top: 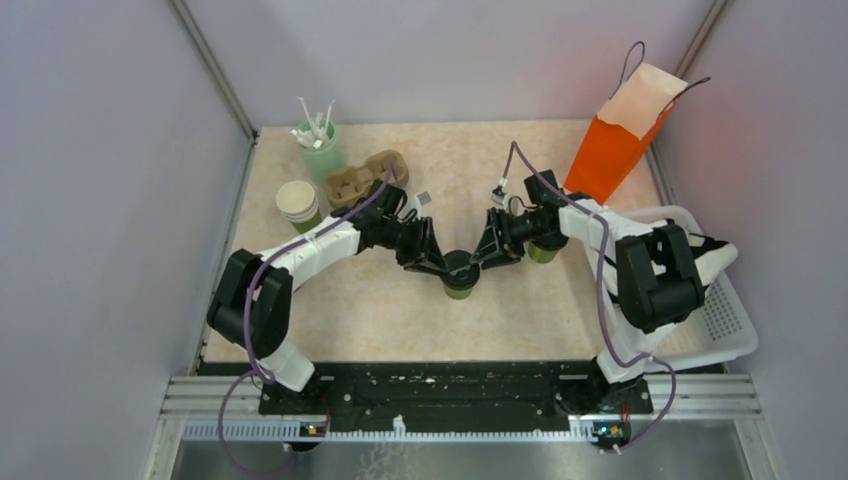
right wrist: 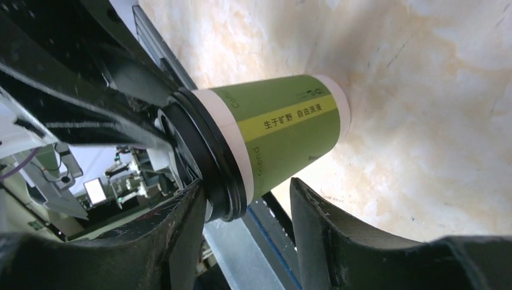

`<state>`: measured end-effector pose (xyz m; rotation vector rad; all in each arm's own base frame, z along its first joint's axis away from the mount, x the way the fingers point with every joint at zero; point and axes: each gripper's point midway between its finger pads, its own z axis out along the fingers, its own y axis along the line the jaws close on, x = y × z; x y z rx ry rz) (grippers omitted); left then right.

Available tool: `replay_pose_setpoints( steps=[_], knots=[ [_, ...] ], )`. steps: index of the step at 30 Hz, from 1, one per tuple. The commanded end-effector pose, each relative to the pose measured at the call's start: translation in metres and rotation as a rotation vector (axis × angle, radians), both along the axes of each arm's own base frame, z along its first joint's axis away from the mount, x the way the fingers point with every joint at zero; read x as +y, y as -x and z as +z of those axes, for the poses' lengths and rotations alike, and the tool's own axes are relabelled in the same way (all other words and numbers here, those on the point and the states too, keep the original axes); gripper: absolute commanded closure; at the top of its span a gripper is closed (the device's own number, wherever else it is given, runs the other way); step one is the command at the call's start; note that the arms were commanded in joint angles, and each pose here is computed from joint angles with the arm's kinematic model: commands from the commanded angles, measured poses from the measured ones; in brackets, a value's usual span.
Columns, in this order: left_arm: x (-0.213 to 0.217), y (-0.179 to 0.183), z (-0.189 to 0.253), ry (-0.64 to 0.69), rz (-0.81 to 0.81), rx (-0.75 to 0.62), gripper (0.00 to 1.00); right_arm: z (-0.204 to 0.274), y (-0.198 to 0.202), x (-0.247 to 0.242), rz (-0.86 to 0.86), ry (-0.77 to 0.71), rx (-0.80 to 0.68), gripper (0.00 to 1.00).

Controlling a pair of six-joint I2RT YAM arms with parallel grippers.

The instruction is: Pack the takeout coffee

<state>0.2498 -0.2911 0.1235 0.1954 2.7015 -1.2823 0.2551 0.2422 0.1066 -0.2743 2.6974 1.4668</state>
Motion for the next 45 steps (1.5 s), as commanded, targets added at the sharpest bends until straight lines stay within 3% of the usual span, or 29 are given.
replay_pose_setpoints(
  steps=[1, 7, 12, 16, 20, 26, 32, 36, 41, 45],
  knots=[
    [0.007, 0.017, -0.001, -0.026, -0.012, 0.02, 0.54, -0.004, -0.033, -0.002, -0.04, 0.068, -0.095, 0.47],
    [0.003, -0.003, 0.028, 0.001, 0.016, -0.024, 0.37, 0.021, -0.013, -0.004, 0.003, 0.021, -0.131, 0.26],
    [0.004, -0.014, 0.026, 0.003, 0.035, -0.028, 0.32, 0.026, 0.008, -0.003, 0.035, -0.047, -0.125, 0.2],
    [0.001, -0.014, 0.015, 0.008, 0.022, 0.002, 0.36, 0.022, 0.008, -0.001, 0.047, -0.068, -0.099, 0.22],
    [0.005, -0.008, 0.0, -0.014, 0.015, 0.024, 0.45, 0.008, 0.012, 0.0, 0.048, -0.07, -0.052, 0.31],
    [0.025, 0.015, -0.044, -0.109, 0.028, 0.094, 0.54, -0.028, 0.01, -0.013, 0.021, 0.065, -0.034, 0.36],
    [0.044, 0.032, -0.073, -0.198, 0.052, 0.126, 0.57, -0.051, 0.005, -0.023, -0.026, 0.169, -0.013, 0.38],
    [0.034, 0.021, -0.044, -0.135, 0.044, 0.066, 0.53, -0.023, -0.001, -0.016, -0.018, 0.119, -0.053, 0.37],
    [0.011, -0.001, 0.019, -0.001, 0.026, -0.032, 0.39, 0.014, 0.003, -0.006, 0.022, 0.021, -0.095, 0.27],
    [0.005, -0.01, 0.036, 0.028, 0.026, -0.06, 0.33, 0.021, 0.009, -0.006, 0.038, 0.029, -0.115, 0.25]
  ],
)
